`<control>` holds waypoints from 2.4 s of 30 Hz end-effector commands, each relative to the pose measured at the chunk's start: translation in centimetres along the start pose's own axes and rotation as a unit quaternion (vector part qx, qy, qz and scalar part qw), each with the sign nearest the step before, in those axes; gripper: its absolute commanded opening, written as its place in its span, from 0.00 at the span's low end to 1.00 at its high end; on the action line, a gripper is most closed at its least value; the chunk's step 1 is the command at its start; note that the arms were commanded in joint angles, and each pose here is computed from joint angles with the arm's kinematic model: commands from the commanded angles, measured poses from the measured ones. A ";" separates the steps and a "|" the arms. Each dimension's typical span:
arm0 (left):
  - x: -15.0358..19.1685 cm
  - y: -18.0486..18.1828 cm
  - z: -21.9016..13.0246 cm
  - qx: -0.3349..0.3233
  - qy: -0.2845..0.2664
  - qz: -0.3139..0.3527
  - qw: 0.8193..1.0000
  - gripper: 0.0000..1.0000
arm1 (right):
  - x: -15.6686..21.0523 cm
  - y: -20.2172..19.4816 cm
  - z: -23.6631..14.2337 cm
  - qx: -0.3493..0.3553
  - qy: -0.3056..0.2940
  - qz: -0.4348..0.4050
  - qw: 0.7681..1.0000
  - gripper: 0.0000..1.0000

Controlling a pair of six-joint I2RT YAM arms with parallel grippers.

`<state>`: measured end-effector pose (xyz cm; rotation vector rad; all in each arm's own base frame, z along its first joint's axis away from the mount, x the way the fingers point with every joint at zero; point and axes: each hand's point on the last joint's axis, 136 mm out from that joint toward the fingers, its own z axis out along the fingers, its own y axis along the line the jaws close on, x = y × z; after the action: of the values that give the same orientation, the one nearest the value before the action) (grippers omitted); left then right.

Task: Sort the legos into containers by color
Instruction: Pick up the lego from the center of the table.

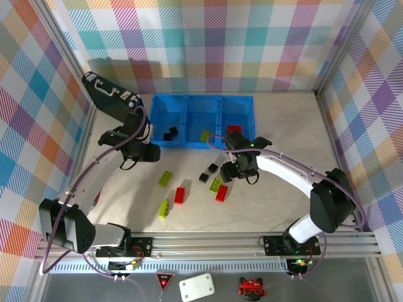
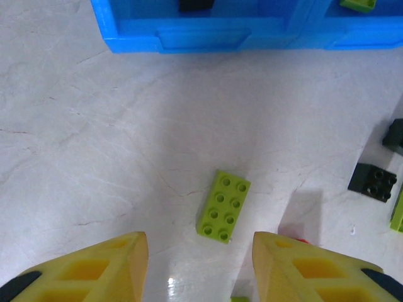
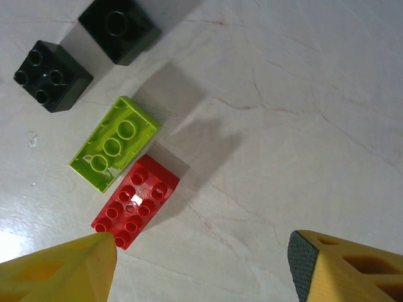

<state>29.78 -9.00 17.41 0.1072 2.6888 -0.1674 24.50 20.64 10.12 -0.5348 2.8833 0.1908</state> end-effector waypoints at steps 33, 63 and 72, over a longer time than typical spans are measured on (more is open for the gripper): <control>0.2 -0.1 -0.2 0.025 -0.062 0.012 0.998 0.48 | -1.3 6.1 8.3 0.027 0.103 -0.348 0.931 0.84; 0.2 -0.5 -0.5 0.037 -0.065 0.013 0.997 0.46 | 0.5 6.7 8.9 0.025 0.140 -0.338 0.930 0.57; 0.3 -0.5 -0.6 0.039 -0.066 0.013 0.997 0.45 | 0.4 6.3 8.5 0.038 0.141 -0.329 0.933 0.49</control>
<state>29.31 -9.52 17.48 0.1415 2.5723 -0.2401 23.44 27.72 1.99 -1.5839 2.7321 -0.0924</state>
